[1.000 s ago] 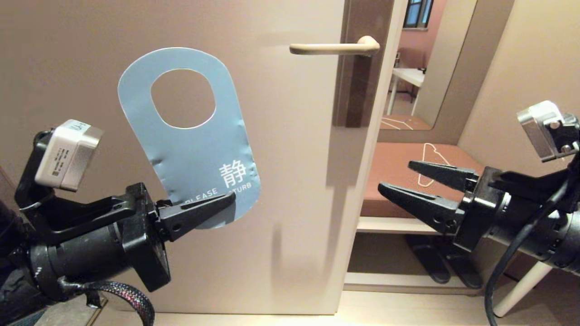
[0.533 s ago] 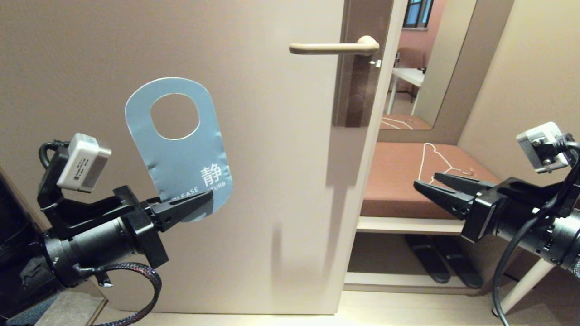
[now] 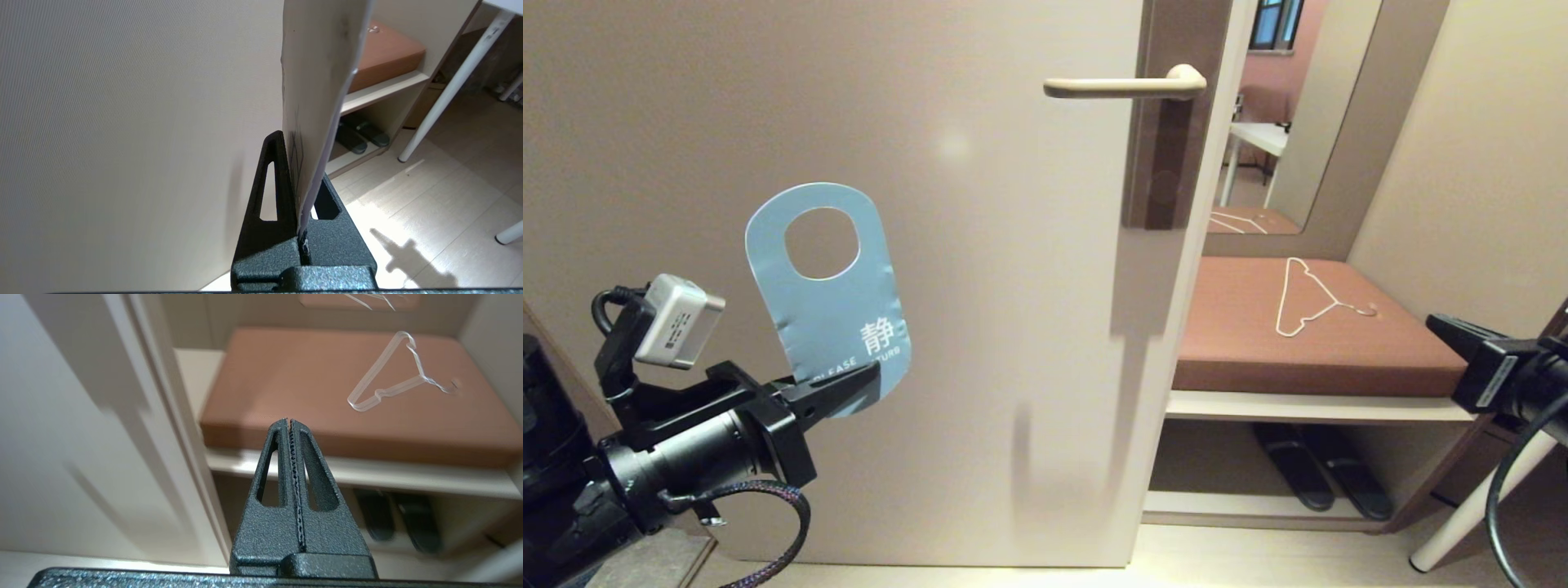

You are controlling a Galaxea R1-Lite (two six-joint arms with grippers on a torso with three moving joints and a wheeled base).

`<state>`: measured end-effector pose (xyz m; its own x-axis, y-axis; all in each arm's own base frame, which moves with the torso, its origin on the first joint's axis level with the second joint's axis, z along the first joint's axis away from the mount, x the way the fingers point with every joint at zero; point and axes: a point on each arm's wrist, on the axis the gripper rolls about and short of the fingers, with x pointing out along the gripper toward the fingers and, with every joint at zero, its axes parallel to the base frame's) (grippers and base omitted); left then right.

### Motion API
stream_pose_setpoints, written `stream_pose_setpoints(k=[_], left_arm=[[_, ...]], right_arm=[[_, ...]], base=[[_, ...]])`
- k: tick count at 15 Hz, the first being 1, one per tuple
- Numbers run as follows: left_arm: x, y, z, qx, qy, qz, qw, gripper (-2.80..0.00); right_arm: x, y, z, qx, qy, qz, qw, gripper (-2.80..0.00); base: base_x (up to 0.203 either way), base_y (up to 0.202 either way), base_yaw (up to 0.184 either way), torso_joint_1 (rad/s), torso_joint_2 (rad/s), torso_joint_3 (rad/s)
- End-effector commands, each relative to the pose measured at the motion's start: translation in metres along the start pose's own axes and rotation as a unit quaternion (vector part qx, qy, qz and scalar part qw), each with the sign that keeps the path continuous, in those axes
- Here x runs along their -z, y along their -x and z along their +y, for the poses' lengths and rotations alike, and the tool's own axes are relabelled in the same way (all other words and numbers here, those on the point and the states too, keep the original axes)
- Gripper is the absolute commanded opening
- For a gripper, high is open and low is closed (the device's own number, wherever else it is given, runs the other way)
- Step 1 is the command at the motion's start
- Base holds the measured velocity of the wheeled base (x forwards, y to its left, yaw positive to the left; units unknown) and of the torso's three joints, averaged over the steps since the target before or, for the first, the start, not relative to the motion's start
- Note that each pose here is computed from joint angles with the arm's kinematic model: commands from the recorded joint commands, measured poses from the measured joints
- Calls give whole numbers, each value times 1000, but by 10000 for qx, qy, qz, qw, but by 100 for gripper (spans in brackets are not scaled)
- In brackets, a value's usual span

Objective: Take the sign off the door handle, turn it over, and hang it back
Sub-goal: Hang the sign back with the other side facing out

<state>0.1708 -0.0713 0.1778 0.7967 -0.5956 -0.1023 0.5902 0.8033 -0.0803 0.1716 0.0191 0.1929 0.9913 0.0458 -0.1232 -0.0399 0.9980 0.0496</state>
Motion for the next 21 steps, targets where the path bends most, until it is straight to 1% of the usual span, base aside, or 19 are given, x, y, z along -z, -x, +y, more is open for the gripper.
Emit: stream_pose_setpoints(k=[1, 3, 4, 6, 8, 9, 11, 13, 15, 16, 17, 20, 21], left_arm=[[2, 2, 1, -34, 10, 5, 10000, -280], [1, 3, 1, -34, 7, -7, 10000, -280], [1, 3, 1, -33, -3, -16, 10000, -280], [0, 4, 0, -25, -9, -36, 10000, -280], [0, 3, 0, -24, -15, -50, 10000, -280], [0, 3, 0, -24, -65, -50, 10000, -280], [0, 4, 0, -25, -199, -35, 9998, -280], [0, 4, 0, -25, -226, -42, 9997, -280], [-1, 5, 0, -27, -239, -86, 9997, -280], [-2, 6, 0, -27, -244, -102, 9996, -280], [-3, 7, -1, -30, -252, -131, 9996, -280], [-4, 8, -1, -30, -262, -166, 9995, -280], [-5, 9, -1, -38, -269, -191, 9994, -280]], right_arm=[[8, 20, -6, 129, -9, -87, 9999, -280], [30, 42, -10, 174, 171, 63, 9997, -280], [37, 53, -13, 260, 211, 49, 9994, -280], [47, 73, -17, 470, 233, -132, 9985, -280], [64, 89, -19, 547, 246, -111, 9981, -280], [70, 94, -19, 564, 252, -118, 9980, -280], [72, 102, -19, 643, 279, -233, 9973, -280], [76, 113, -21, 836, 281, -303, 9956, -280], [85, 127, -20, 896, 289, -311, 9951, -280], [91, 133, -20, 902, 300, -207, 9953, -280], [96, 136, -20, 870, 316, -65, 9957, -280], [103, 142, -17, 298, 426, 28, 9986, -280], [107, 146, -17, 226, 501, 54, 9985, -280]], base=[[0, 0, 0, 0, 0, 0], [0, 0, 0, 0, 0, 0], [0, 0, 0, 0, 0, 0], [0, 0, 0, 0, 0, 0], [0, 0, 0, 0, 0, 0], [0, 0, 0, 0, 0, 0], [0, 0, 0, 0, 0, 0], [0, 0, 0, 0, 0, 0], [0, 0, 0, 0, 0, 0], [0, 0, 0, 0, 0, 0], [0, 0, 0, 0, 0, 0], [0, 0, 0, 0, 0, 0], [0, 0, 0, 0, 0, 0]])
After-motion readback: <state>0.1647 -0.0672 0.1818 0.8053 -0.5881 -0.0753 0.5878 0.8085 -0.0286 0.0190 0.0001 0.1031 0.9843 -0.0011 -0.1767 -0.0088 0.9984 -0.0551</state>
